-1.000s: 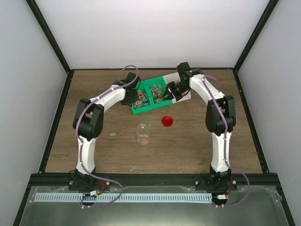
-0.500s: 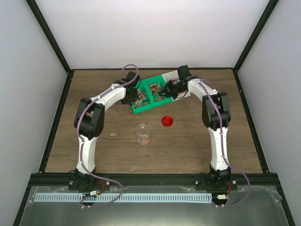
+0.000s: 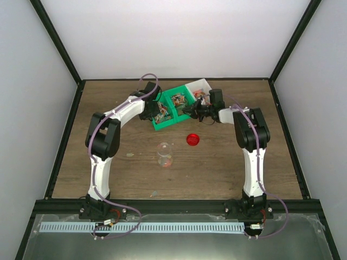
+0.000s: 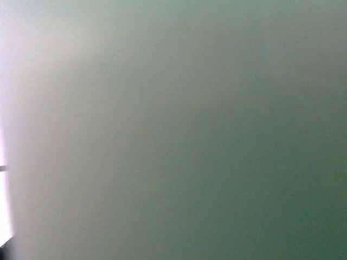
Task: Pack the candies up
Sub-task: Scoop the fake candies from the storage box.
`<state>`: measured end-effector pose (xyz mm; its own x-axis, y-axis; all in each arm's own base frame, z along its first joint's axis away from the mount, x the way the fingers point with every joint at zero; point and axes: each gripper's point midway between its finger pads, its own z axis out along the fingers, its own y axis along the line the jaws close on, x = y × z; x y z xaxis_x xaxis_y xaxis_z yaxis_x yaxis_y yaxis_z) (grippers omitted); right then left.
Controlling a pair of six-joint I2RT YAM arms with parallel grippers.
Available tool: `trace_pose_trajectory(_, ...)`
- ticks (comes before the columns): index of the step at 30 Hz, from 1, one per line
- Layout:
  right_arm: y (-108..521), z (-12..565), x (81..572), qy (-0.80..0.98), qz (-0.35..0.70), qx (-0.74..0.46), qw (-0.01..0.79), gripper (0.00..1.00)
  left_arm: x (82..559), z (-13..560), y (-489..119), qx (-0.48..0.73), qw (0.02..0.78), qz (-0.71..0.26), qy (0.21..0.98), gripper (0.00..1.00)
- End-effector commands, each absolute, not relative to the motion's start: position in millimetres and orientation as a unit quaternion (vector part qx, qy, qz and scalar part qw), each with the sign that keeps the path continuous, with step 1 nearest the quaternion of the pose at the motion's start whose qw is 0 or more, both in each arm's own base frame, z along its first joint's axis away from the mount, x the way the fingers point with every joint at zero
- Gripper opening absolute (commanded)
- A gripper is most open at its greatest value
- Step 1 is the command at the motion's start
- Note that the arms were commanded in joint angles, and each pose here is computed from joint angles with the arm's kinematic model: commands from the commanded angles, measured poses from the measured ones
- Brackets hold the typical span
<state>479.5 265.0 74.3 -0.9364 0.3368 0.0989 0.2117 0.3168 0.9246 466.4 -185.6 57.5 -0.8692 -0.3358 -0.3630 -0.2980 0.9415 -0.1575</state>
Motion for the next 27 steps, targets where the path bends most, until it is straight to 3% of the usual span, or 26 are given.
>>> trace_pose_trajectory(1,294.0,77.4,448.5,0.799,0.594,0.091,0.029,0.01,427.4,3.2,-235.1,-0.118,0.082,-0.12,0.982,0.04)
trace_pose_trajectory(27,255.9,109.1,399.0,0.814,0.571,0.092,0.05,0.01,445.3,20.3,-236.0,-0.142,0.109,-0.135,0.975,0.04)
